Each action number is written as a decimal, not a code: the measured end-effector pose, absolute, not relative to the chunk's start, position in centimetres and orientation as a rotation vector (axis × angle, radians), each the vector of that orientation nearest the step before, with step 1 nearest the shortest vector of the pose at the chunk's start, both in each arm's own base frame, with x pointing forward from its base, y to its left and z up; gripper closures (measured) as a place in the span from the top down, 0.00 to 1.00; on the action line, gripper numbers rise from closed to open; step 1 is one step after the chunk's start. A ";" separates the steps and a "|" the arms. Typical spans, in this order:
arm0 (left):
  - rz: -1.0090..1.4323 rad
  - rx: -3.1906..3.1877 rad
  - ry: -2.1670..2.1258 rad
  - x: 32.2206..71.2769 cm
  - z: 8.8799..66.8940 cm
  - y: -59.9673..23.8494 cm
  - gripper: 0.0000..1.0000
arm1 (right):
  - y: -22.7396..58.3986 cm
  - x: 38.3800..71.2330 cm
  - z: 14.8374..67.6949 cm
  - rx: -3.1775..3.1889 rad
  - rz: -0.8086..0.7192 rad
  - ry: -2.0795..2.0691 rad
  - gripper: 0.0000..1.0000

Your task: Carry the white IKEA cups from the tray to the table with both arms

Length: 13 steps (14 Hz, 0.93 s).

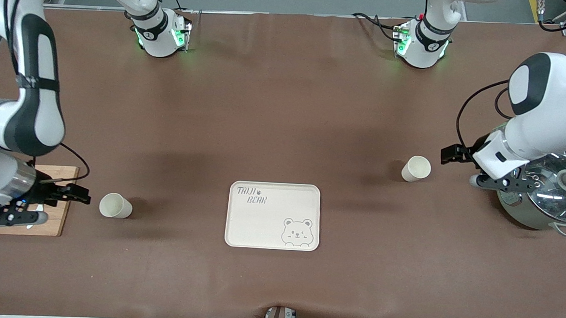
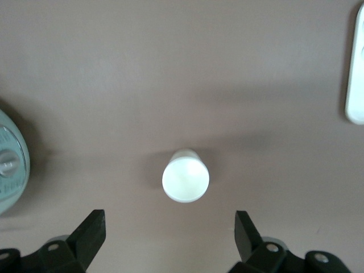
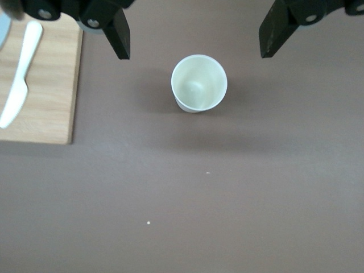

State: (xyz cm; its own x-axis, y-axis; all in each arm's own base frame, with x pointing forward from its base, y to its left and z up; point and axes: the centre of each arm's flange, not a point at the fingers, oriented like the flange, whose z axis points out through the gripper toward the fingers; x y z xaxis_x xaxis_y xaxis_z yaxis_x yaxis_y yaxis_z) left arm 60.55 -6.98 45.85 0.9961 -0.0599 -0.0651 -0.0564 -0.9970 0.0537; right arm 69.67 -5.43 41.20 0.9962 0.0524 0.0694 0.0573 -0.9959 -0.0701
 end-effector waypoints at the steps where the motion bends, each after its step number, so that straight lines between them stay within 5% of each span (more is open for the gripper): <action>1: -0.078 3.087 -0.069 61.4 46.3 -7.4 1.00 | -5.7 69.1 42.6 -3.060 -0.090 -0.037 1.00; 13: 0.019 3.083 -0.097 60.1 60.0 -10.0 1.00 | -6.4 59.7 59.3 -3.028 0.005 0.152 1.00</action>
State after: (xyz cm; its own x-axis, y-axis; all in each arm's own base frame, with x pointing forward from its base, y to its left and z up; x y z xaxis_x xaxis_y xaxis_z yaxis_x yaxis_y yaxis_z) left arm 60.05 -10.01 60.05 0.9980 -0.0622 0.0144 -0.0629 -0.9964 0.0568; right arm 59.67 -6.39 59.31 0.9950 -0.0999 -0.0089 -0.1003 -0.9889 -0.1096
